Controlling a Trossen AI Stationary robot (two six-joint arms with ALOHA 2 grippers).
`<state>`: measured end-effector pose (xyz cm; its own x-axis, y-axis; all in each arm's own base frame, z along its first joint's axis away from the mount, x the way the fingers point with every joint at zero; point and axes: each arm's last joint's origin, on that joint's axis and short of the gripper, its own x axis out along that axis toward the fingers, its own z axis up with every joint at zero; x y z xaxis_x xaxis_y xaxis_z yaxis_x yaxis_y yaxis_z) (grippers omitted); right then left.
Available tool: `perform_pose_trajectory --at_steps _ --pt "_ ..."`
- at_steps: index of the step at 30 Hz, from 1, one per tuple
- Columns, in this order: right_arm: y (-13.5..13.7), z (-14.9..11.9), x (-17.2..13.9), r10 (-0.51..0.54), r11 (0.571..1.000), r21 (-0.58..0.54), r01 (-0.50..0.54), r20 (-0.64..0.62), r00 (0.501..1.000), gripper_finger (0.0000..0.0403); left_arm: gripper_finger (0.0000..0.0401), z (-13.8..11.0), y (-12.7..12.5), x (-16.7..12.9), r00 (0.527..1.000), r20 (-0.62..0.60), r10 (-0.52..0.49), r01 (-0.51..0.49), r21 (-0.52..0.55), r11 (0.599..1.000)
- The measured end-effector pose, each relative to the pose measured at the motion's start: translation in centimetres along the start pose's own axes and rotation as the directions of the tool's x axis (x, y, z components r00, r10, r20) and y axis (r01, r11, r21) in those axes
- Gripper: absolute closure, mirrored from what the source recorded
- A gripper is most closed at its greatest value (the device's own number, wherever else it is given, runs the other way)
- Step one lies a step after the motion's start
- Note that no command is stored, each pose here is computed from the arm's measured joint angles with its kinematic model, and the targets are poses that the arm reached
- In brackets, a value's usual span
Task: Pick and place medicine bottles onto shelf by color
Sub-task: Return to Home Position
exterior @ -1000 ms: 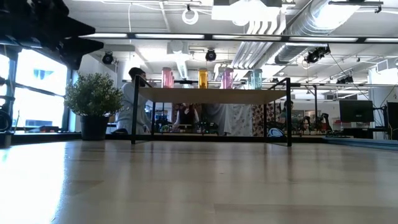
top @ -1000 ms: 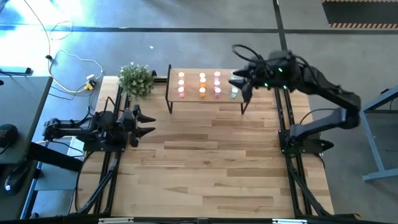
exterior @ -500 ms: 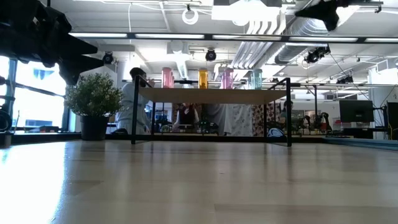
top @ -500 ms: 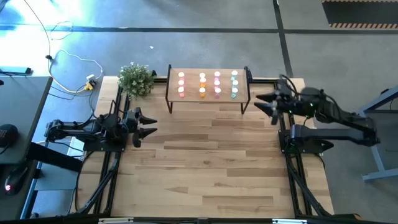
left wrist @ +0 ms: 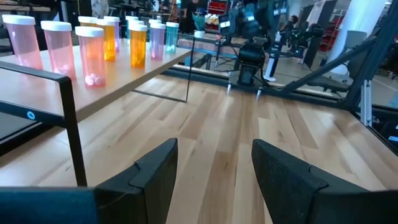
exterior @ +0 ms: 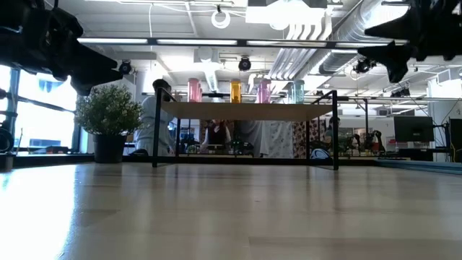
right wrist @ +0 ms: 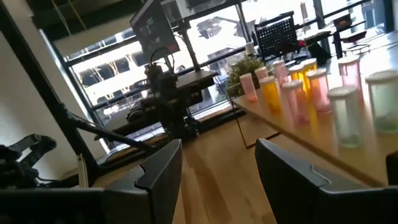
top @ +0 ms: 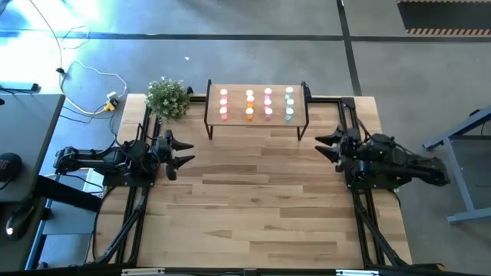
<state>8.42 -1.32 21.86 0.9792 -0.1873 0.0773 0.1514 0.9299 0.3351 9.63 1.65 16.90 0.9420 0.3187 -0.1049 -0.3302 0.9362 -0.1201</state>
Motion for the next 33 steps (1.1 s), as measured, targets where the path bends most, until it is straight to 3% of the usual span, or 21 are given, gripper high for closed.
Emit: perform_pose_trajectory --at_steps 9,16,20,33 --pt "-1.0 -4.6 0.8 0.055 0.998 0.006 -0.055 -0.024 0.998 0.0208 0.0206 0.0 0.0 0.0 1.0 0.0 0.0 0.0 0.0 1.0" --pt "-1.0 -5.0 0.9 0.011 1.0 0.028 -0.009 -0.059 0.998 0.0208 0.0206 0.0 0.0 0.0 1.0 0.0 -0.001 0.001 0.0 1.0" --pt "-1.0 -5.0 0.9 0.011 1.0 -0.028 -0.012 -0.061 0.998 0.0208 0.0206 0.0 0.0 0.0 1.0 0.0 -0.001 0.001 0.0 1.0" --pt "-1.0 -5.0 0.9 0.011 1.0 -0.025 -0.013 -0.061 0.998 0.0208 0.0206 0.0 0.0 0.0 1.0 0.001 -0.001 0.001 -0.001 1.0"
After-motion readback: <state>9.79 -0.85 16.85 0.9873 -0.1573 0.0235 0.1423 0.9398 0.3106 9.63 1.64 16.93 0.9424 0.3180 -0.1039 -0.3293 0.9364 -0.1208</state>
